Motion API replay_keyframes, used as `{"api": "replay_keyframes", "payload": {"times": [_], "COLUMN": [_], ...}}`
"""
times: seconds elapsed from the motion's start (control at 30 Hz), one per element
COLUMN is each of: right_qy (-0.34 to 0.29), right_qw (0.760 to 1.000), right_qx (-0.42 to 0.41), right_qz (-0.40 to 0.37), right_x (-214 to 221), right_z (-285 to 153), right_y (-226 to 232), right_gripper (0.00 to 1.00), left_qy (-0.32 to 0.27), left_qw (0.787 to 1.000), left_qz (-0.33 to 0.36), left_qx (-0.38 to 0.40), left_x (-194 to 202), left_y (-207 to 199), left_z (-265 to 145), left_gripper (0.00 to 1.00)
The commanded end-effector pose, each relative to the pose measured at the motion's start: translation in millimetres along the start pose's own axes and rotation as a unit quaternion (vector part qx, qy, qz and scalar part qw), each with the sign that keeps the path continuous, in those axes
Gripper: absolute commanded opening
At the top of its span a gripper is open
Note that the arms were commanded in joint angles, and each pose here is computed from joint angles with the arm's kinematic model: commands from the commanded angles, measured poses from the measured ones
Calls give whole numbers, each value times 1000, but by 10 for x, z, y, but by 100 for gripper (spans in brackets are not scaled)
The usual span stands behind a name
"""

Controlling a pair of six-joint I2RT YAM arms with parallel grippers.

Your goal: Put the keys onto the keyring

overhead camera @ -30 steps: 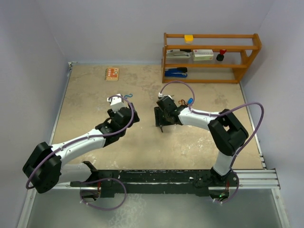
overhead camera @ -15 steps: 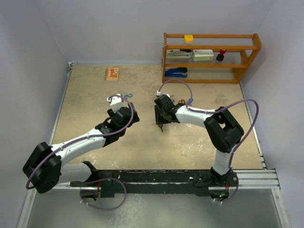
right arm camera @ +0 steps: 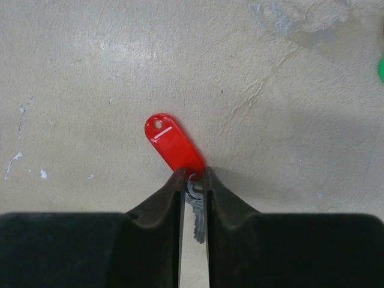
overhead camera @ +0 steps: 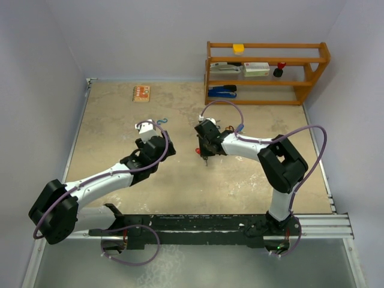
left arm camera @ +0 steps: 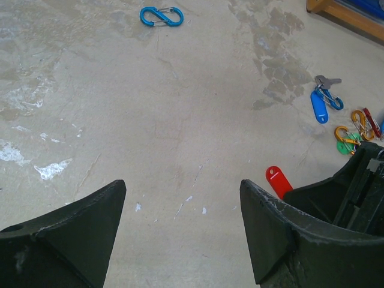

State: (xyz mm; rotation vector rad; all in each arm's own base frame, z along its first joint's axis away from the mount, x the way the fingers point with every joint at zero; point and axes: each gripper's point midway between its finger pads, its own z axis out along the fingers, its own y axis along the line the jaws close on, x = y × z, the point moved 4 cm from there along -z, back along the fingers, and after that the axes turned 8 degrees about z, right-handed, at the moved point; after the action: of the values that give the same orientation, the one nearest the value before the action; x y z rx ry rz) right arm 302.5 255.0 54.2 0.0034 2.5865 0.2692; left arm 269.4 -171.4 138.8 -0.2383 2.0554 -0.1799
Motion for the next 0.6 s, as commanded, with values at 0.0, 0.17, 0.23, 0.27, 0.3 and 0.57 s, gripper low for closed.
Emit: {"api": "replay_keyframes", "payload": {"times": [0.0,0.17,0.23,0.27,0.3,0.57], "right_qy": [-15,-22,-24,-24,-25,-35], "right_qw": [1000,1000,1000,1000,1000,999], "right_qx": [10,10,9,10,9,10], "right_qz": [-4,-6,-7,-7,-9,-30], "right_x": [-61,-99,-114,-118,-125,-184], "right_z": [-152,-209,-226,-231,-240,-322], "right_y": [-26,-31,-31,-33,-31,-48], "right_gripper": [15,9,7,6,6,23], "left_qy": [-15,-15,-15,-16,-15,-14], "left_qw": [1000,1000,1000,1000,1000,1000], "left_qz": [-18,-19,-19,-20,-20,-20], "left_qx": [10,10,10,11,10,11], "left_x": [-77,-74,-70,-73,-65,-60], "left_y": [-27,-28,-27,-29,-23,-23], "left_z": [-9,-10,-10,-11,-6,-8], "left_gripper": [74,74,74,74,74,74]}}
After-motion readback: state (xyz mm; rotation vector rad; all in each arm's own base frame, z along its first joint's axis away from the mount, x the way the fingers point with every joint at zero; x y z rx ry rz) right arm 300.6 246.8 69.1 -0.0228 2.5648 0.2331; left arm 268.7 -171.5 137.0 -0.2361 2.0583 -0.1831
